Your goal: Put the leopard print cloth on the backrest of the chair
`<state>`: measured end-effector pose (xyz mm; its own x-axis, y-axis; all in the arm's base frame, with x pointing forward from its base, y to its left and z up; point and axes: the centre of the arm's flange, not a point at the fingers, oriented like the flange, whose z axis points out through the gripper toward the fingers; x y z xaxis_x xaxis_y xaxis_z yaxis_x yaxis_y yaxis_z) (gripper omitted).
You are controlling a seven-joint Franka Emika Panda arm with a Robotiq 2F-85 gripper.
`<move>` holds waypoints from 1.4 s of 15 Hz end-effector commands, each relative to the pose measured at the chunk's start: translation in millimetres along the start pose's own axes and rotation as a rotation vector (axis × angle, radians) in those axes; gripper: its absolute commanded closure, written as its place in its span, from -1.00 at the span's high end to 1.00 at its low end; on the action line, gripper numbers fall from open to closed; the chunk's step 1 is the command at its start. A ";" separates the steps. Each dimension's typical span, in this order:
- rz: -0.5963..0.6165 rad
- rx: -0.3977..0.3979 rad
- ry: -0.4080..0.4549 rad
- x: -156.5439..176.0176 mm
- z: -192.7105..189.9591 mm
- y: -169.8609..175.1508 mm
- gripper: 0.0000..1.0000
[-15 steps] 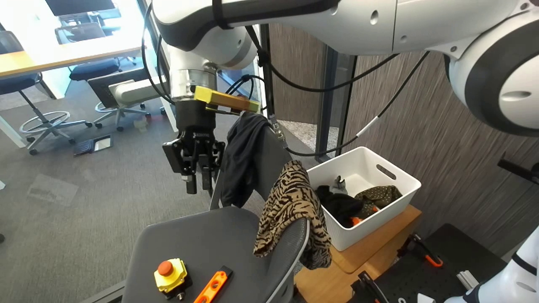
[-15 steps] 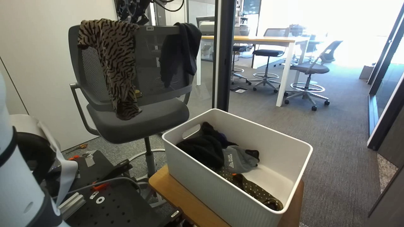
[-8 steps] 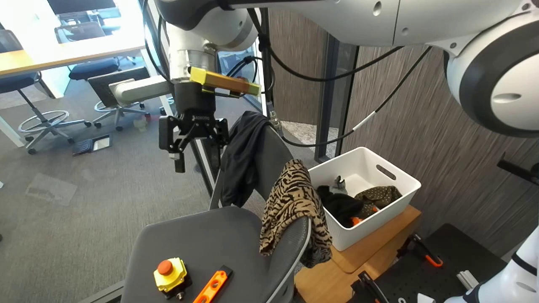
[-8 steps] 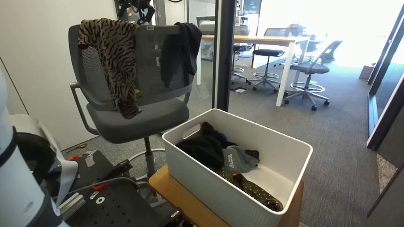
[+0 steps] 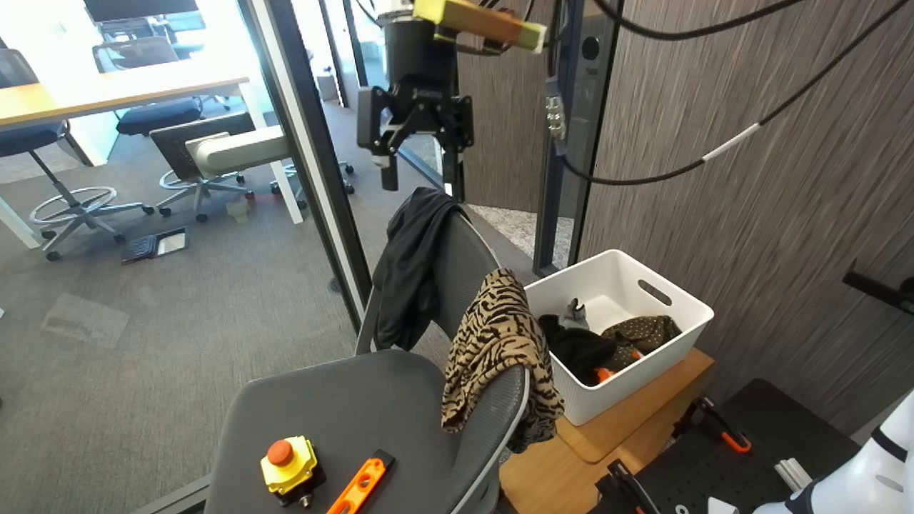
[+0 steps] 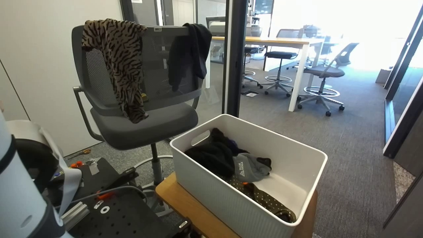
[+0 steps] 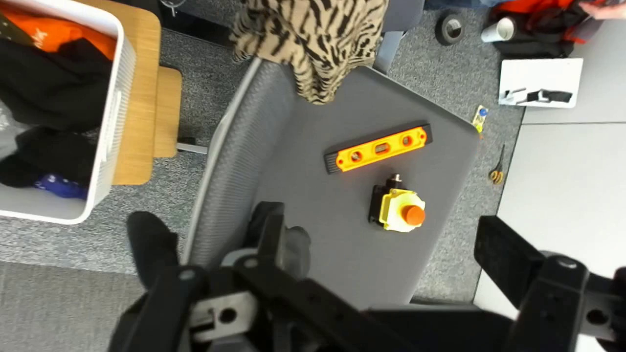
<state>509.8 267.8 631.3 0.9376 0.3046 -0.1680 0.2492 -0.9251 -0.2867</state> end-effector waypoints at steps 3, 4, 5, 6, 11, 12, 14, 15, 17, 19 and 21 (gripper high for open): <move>0.188 0.021 0.108 -105.6 -15.5 82.1 1.00; 0.214 0.024 0.113 -119.9 -17.0 94.8 1.00; 0.253 0.033 0.111 -132.9 -13.7 107.5 1.00; 0.281 0.038 0.114 -147.2 -10.9 121.0 1.00; 0.361 0.010 0.129 -219.4 19.9 170.5 1.00; 0.368 0.005 0.132 -233.8 29.6 175.9 1.00; 0.397 0.001 0.142 -264.3 45.8 186.0 1.00; 0.422 0.002 0.145 -279.6 54.9 190.9 1.00; 0.451 -0.066 0.144 -310.9 73.7 205.2 1.00; 0.453 -0.188 0.157 -335.0 91.1 218.4 1.00; 0.445 -0.254 0.161 -353.1 103.2 225.9 1.00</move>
<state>255.9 -9.4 545.7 0.9740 -0.1617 -0.1588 -0.1711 -0.9841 -0.0475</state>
